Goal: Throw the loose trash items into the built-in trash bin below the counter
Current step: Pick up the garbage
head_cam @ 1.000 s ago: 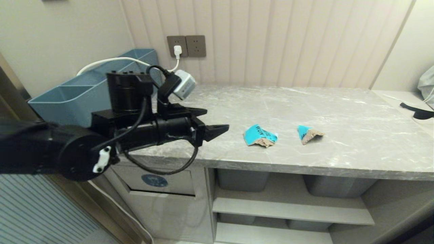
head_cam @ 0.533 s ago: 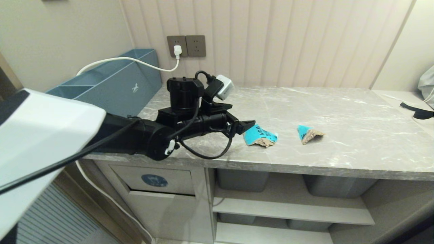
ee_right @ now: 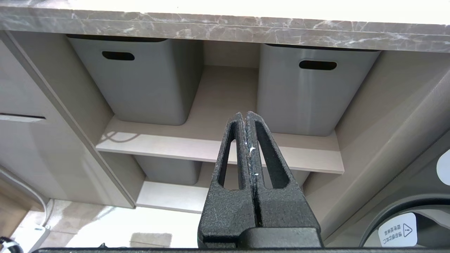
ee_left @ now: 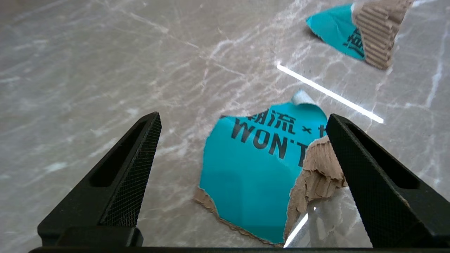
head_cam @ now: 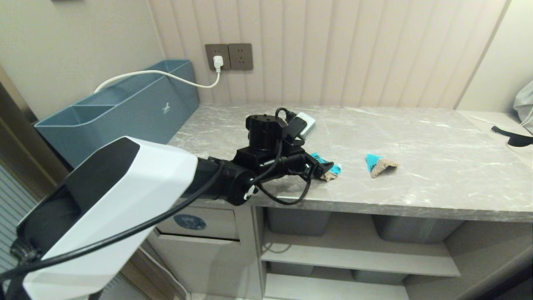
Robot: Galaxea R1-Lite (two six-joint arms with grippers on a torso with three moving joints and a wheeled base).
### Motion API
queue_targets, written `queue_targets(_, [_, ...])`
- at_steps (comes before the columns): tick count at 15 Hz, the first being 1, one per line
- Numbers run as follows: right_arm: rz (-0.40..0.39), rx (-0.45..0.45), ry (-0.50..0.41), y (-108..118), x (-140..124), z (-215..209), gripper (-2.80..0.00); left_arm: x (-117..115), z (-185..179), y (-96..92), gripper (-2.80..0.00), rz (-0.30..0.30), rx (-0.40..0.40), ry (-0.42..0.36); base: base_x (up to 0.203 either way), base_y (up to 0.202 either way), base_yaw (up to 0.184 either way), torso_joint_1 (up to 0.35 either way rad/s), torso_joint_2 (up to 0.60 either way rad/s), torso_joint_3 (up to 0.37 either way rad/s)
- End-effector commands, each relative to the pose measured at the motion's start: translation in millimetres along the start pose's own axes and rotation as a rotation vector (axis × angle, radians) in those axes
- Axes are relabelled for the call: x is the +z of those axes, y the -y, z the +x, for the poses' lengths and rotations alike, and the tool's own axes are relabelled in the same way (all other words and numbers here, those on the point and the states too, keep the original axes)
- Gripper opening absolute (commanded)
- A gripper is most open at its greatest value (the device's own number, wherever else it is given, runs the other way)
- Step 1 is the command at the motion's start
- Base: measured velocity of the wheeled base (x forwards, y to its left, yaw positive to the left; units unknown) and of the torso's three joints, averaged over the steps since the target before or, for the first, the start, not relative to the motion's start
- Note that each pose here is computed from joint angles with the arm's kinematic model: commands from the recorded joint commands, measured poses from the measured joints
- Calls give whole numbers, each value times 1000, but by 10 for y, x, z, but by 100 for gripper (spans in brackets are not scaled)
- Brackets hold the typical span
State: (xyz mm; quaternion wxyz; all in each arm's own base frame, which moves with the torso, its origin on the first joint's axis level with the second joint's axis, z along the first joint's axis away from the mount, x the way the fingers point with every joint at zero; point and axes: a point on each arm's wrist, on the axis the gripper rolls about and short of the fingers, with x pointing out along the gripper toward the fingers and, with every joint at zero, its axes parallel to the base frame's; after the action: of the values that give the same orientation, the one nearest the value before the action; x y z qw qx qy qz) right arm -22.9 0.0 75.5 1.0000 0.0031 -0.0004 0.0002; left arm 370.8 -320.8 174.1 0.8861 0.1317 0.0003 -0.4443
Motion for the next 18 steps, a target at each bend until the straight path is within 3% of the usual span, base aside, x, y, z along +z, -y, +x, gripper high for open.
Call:
queue_targets(1, [1,0,1,0,0,-1,-280,-71,59,34,0,0,-10,-10,0,0,0,0,0,0])
queue_targets(5, [0,1,1,0,0,-1,-280,-188,208,42,0,-5,11,-41,0,0,0,0,0,0])
queue_targets(10, [0,1,1,0,0,-1,-280,-107,308,-5,0,0,30,-22,0,0,0,0,0,0])
queue_targets(18, [1,0,1,0,0,-1,-280,-185,317,14,0,-11,15,-80,0,0,0,0,0,0])
